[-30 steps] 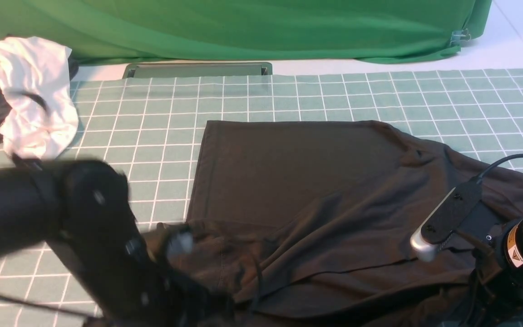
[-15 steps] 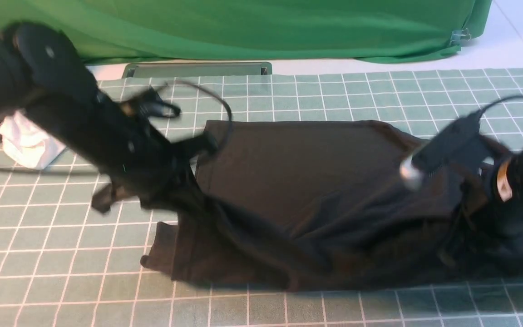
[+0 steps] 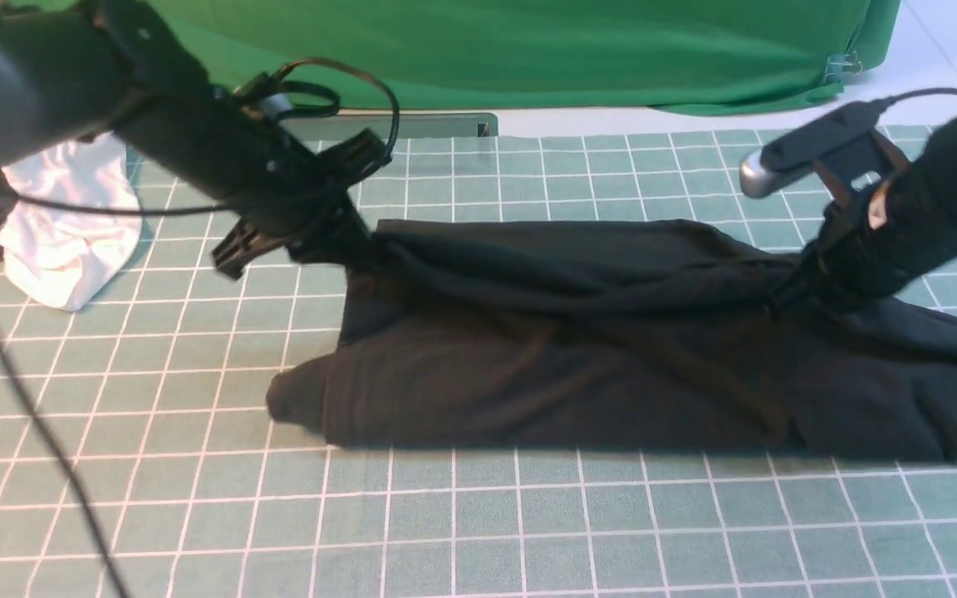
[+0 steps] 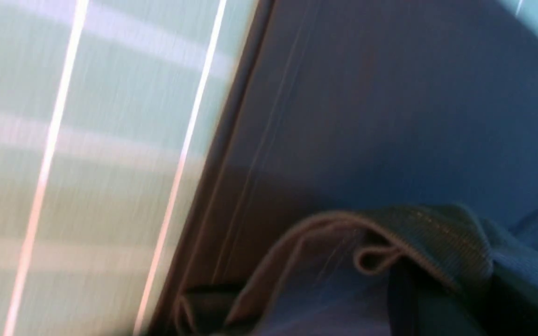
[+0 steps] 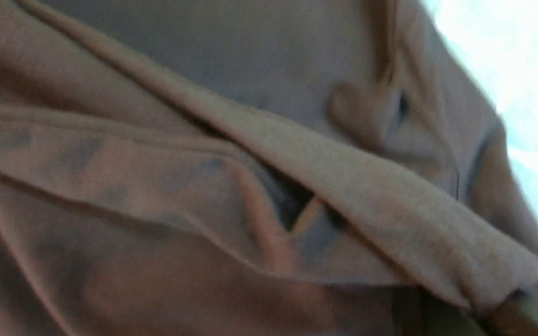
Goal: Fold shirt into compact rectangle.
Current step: 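Fold the black garment in half by bringing its near edge over to the far edge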
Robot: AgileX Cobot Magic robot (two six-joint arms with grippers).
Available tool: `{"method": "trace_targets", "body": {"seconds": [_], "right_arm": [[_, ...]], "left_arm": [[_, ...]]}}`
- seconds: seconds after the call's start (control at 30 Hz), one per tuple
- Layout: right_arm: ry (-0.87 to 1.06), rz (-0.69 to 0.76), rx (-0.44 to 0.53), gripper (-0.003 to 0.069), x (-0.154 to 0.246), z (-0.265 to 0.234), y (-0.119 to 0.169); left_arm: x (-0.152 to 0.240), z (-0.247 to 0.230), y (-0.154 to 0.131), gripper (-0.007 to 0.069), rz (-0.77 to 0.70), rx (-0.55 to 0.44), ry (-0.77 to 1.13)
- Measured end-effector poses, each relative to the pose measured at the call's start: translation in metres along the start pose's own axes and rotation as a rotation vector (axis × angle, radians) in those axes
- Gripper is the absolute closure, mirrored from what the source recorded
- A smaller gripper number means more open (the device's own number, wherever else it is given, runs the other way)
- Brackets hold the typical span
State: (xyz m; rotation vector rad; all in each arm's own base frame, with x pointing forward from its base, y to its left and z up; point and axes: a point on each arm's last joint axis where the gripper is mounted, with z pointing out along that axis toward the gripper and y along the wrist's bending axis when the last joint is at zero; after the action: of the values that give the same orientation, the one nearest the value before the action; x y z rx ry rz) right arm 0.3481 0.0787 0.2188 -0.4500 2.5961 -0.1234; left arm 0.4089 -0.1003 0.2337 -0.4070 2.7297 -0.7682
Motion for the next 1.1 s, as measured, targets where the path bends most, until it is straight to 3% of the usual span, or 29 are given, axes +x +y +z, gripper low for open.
{"method": "trace_targets", "body": {"seconds": [0.27, 0.6, 0.67, 0.83, 0.9, 1.1], "right_arm": [[-0.063, 0.006, -0.014, 0.057, -0.01, 0.052, -0.002], [-0.169, 0.007, -0.017, 0.0366, -0.027, 0.064, -0.003], [-0.169, 0.017, -0.009, 0.0356, -0.034, 0.059, -0.005], [-0.123, 0.044, 0.017, 0.0433, -0.054, 0.041, -0.014], [-0.077, 0.056, 0.013, 0.0524, -0.064, 0.029, -0.017], [0.09, 0.058, -0.142, 0.0585, -0.066, 0.01, -0.007]], "left_arm": [[-0.047, 0.033, 0.001, 0.0606, -0.02, 0.031, -0.058], [-0.063, 0.077, 0.016, 0.0603, -0.071, 0.034, -0.04], [-0.065, 0.075, 0.015, 0.0597, -0.074, 0.039, -0.049], [-0.084, 0.057, 0.012, 0.0533, -0.079, 0.07, -0.124], [-0.097, 0.041, 0.01, 0.0461, -0.091, 0.092, -0.172], [-0.108, 0.006, 0.01, 0.0302, -0.066, 0.099, -0.109]]}}
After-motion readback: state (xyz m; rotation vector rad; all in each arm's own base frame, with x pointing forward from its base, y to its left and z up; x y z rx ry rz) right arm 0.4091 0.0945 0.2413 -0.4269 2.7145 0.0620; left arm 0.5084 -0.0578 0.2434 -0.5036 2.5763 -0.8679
